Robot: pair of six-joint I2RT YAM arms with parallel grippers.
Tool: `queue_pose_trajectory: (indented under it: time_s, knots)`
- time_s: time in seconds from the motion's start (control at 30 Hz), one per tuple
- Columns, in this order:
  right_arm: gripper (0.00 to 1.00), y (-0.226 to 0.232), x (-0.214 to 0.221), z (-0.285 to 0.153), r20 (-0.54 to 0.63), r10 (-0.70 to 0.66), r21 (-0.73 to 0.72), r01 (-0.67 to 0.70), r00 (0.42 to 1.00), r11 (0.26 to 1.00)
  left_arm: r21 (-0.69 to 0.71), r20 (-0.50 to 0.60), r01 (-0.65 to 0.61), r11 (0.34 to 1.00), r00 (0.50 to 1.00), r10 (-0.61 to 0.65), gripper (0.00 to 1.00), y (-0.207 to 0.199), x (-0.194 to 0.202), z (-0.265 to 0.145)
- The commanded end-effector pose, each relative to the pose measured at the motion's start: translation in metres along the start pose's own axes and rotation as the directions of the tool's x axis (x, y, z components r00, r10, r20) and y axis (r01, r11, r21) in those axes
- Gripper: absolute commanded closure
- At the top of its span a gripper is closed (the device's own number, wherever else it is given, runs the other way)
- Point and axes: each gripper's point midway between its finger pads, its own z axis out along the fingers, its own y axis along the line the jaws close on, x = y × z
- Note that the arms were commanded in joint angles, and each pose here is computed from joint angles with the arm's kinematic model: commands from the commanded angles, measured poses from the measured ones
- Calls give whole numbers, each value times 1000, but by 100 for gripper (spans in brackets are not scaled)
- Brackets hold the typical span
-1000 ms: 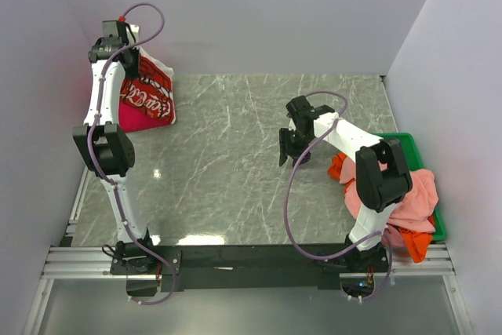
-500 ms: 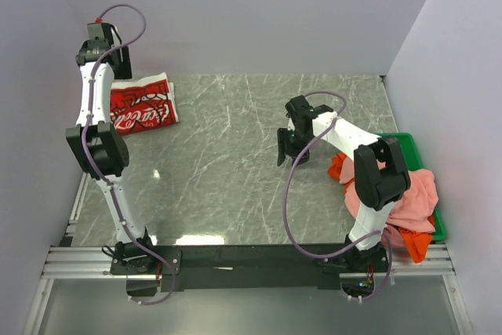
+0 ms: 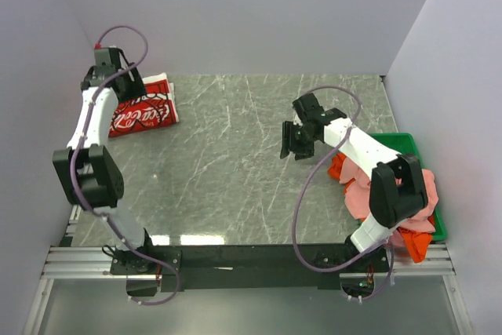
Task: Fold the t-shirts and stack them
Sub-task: Reset both grippers
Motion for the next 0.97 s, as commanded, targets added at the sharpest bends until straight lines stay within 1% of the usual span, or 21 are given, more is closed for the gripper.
queue_pose_trajectory:
  time_s: [0.0, 0.03, 0.07, 0.1, 0.13, 0.17, 0.2, 0.23, 0.27, 0.3, 0.33, 0.37, 0.4, 0.47, 0.5, 0.6, 0.8, 0.93]
  knots:
    - [41, 6, -24, -23, 159, -3, -13, 5, 987, 1000, 233, 133, 71, 970, 986, -104, 20, -61, -15, -60]
    - [41, 4, -26, -25, 179, -3, -2, 4, 984, 1000, 254, 86, 48, 966, 994, -72, 20, -80, 17, -59]
    - [41, 3, -29, -28, 201, -3, -3, 4, 980, 1000, 272, 84, 36, 962, 995, -61, 20, -93, 30, -68]
    - [41, 2, -28, -33, 224, 5, -5, -4, 975, 1000, 286, 121, 43, 957, 989, -80, 20, -102, 31, -83]
    - [41, 1, -27, -36, 239, 8, -7, -6, 971, 1000, 316, 78, 8, 949, 996, -34, 20, -124, 67, -88]
    - [41, 0, -30, -40, 267, 10, -4, -10, 964, 1000, 332, 70, 5, 943, 997, -31, 20, -134, 79, -95]
    - [41, -1, -28, -47, 289, 16, -8, -15, 957, 1000, 359, 70, 33, 933, 996, -63, 20, -143, 85, -108]
    - [41, -2, -27, -51, 308, 19, -11, -17, 951, 1000, 389, 35, 12, 921, 999, -27, 20, -159, 114, -116]
    - [41, -4, -30, -56, 340, 25, -11, -23, 940, 1000, 410, 27, 13, 912, 999, -26, 21, -166, 123, -123]
    - [41, -6, -27, -62, 365, 34, -16, -30, 930, 999, 437, 26, 38, 899, 998, -55, 21, -172, 127, -135]
    - [41, -6, -25, -65, 378, 36, -25, -29, 925, 999, 460, 7, 19, 888, 1000, -25, 21, -182, 149, -142]
    - [41, -13, -24, -73, 421, 45, -10, -45, 906, 999, 472, 5, 17, 882, 1000, -22, 21, -185, 156, -149]
    - [41, -17, -23, -75, 437, 49, 0, -54, 898, 999, 477, 6, 25, 879, 999, -32, 21, -185, 163, -156]
    - [41, -25, -16, -76, 458, 49, 11, -61, 887, 998, 489, 25, -2, 872, 1000, -12, 20, -192, 175, -170]
    - [41, -28, -16, -85, 491, 51, 11, -65, 870, 998, 499, 25, -1, 866, 1000, -14, 20, -194, 179, -176]
    - [41, -37, -6, -88, 514, 42, 26, -65, 857, 998, 498, 14, 8, 867, 1000, -17, 19, -192, 186, -182]
    - [41, -52, 13, -100, 552, 53, 34, -86, 832, 996, 565, 19, 16, 825, 999, -32, 20, -196, 196, -199]
    - [41, -59, 31, -107, 545, 46, 38, -80, 837, 996, 574, 2, 40, 818, 999, -50, 18, -195, 200, -207]
